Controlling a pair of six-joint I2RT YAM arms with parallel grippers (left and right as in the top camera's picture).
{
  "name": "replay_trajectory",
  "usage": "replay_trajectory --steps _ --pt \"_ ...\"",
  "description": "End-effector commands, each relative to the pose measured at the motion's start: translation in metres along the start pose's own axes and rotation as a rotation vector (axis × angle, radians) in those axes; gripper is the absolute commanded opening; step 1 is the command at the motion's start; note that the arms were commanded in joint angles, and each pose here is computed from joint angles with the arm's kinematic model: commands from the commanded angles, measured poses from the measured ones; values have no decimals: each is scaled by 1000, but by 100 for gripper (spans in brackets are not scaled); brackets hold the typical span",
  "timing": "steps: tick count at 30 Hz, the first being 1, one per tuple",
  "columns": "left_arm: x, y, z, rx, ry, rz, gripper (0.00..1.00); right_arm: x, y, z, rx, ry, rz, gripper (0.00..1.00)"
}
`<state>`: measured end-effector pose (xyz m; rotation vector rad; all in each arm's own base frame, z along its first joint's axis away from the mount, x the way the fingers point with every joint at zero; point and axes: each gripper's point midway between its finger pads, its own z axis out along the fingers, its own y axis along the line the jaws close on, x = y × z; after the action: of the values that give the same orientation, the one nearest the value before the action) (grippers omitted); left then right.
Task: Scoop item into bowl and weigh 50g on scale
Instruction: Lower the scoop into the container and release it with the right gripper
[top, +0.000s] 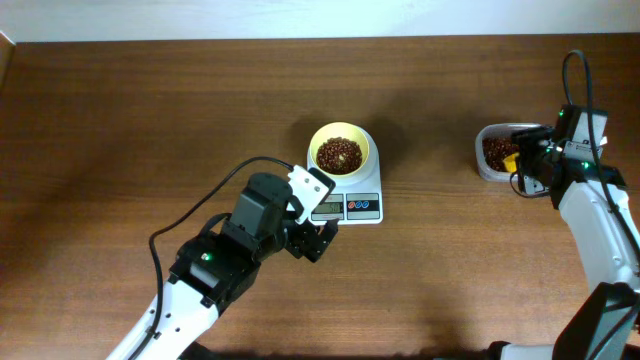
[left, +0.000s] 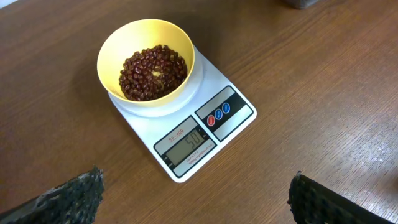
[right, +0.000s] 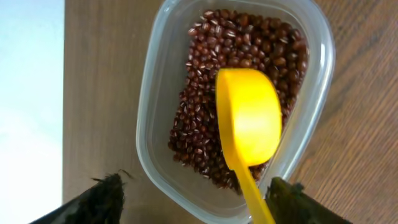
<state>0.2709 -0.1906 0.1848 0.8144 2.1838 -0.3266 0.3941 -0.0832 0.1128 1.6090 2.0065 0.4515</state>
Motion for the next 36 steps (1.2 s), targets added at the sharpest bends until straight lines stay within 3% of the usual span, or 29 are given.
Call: replay_trajectory --steps 1,11,15,20,23,28,36 --pt "3 -1 1 5 6 -12 99 5 0 -1 -1 13 -44 98" --pt "3 -1 1 5 6 -12 99 20 -30 -10 121 120 -431 99" --pt "3 -1 1 5 6 -12 99 6 -36 -27 220 98 -601 99" --pt "3 -1 1 5 6 -12 99 -6 -18 -60 240 143 -1033 99" --pt "3 -1 1 5 6 -12 99 -9 -6 -81 234 170 -1203 99" --pt "3 -1 1 5 6 -12 99 -17 17 -125 220 169 -1307 99" --pt "3 -1 1 5 6 -12 99 -17 18 -127 220 167 -1307 99"
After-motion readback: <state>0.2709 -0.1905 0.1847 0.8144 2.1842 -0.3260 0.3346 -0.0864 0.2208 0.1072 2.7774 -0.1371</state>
